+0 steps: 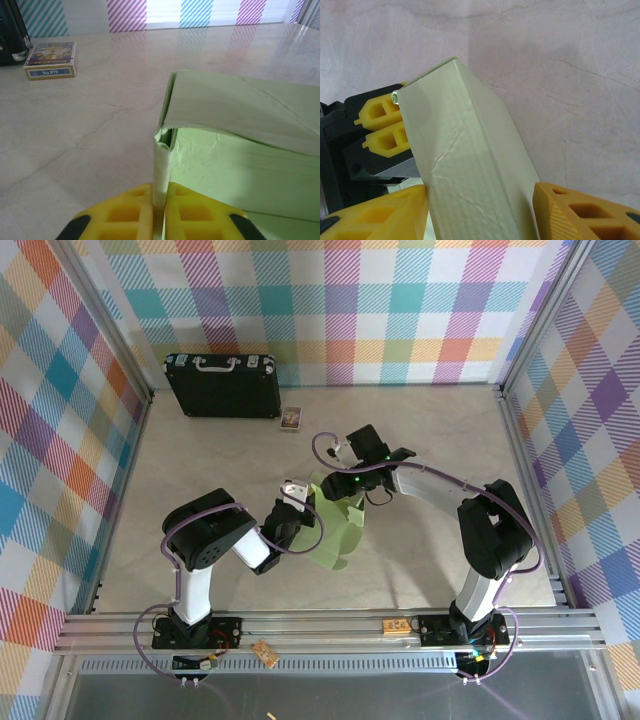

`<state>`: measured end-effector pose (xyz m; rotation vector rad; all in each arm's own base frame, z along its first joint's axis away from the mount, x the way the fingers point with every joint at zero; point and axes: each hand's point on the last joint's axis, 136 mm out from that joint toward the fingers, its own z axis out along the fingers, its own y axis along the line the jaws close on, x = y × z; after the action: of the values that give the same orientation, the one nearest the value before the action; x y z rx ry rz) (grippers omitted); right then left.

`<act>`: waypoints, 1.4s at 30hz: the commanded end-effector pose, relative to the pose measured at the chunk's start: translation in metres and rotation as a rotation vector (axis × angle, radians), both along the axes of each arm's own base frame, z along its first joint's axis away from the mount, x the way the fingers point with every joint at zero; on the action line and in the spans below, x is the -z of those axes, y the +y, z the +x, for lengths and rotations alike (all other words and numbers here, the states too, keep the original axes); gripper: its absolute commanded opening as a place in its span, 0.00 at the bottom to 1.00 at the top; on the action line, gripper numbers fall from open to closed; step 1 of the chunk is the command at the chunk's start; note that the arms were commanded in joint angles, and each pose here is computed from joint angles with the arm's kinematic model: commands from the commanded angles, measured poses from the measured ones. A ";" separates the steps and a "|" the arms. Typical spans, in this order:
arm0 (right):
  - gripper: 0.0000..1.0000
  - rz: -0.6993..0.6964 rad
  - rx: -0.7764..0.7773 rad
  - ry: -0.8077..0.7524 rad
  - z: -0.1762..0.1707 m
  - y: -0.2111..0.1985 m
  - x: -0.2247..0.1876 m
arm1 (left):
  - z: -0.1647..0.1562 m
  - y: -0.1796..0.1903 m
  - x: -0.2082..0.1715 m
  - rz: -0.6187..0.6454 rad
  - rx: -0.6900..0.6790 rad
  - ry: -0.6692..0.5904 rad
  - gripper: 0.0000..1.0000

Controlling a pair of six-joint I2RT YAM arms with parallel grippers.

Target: Fold the paper box

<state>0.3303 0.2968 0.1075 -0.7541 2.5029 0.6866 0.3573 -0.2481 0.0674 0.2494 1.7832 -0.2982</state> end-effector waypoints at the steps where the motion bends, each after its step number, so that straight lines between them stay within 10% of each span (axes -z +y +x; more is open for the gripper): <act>1: 0.57 -0.021 0.004 0.053 -0.008 -0.003 0.015 | -0.002 0.005 0.000 -0.006 -0.026 0.018 0.16; 18: 0.56 -0.036 0.006 0.048 -0.007 -0.005 0.018 | 0.004 0.006 0.001 0.057 -0.026 0.020 0.48; 42: 0.63 -0.024 0.004 -0.012 -0.005 -0.008 0.000 | 0.002 0.018 -0.010 -0.032 -0.003 0.087 0.43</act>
<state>0.3262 0.2923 0.0975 -0.7576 2.5320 0.6651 0.3608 -0.2332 0.0554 0.2789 1.8862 -0.2824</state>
